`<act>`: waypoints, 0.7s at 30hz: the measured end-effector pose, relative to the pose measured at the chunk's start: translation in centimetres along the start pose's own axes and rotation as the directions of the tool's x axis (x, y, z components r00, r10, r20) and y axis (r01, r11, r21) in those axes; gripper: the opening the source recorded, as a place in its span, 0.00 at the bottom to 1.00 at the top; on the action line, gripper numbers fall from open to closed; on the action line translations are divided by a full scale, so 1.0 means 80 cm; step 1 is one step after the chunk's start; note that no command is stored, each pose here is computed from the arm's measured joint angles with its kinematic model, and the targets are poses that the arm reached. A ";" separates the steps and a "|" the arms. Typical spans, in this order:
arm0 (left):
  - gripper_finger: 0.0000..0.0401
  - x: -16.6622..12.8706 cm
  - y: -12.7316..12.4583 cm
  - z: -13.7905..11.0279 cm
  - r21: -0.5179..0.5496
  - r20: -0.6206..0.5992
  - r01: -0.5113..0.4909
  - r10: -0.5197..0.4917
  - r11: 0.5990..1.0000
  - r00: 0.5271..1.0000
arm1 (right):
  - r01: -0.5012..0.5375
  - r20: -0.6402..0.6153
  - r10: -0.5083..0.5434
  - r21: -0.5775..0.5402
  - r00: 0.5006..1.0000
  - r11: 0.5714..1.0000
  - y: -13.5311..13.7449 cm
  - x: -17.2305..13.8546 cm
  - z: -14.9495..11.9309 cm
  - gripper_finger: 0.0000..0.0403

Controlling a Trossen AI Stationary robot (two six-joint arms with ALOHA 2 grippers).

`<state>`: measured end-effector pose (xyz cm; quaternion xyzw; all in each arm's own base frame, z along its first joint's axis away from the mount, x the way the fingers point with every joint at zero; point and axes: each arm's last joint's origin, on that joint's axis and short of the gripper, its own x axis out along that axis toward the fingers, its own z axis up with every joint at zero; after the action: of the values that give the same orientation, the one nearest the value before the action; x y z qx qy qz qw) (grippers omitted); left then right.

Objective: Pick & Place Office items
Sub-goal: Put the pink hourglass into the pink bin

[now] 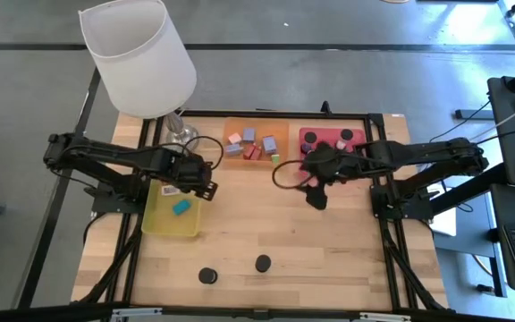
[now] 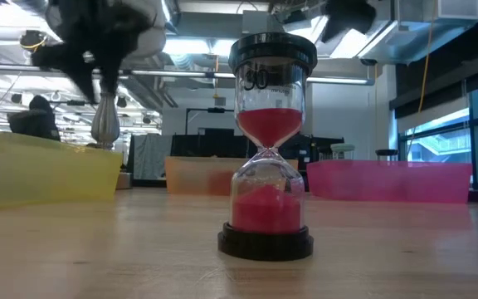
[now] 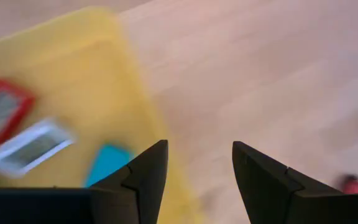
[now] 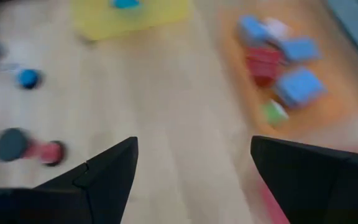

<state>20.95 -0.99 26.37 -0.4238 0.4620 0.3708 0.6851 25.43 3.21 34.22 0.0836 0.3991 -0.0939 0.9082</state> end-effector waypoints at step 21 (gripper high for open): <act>0.44 -0.041 -0.068 -0.065 0.082 0.210 0.444 -0.451 0.892 0.867 | -0.389 -0.106 0.455 -0.707 0.884 0.591 0.158 0.136 -0.030 0.78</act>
<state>23.22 -8.18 29.65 -0.4643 0.2769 0.2400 0.8063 33.94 14.90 25.54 -0.1853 0.3329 0.2817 0.8806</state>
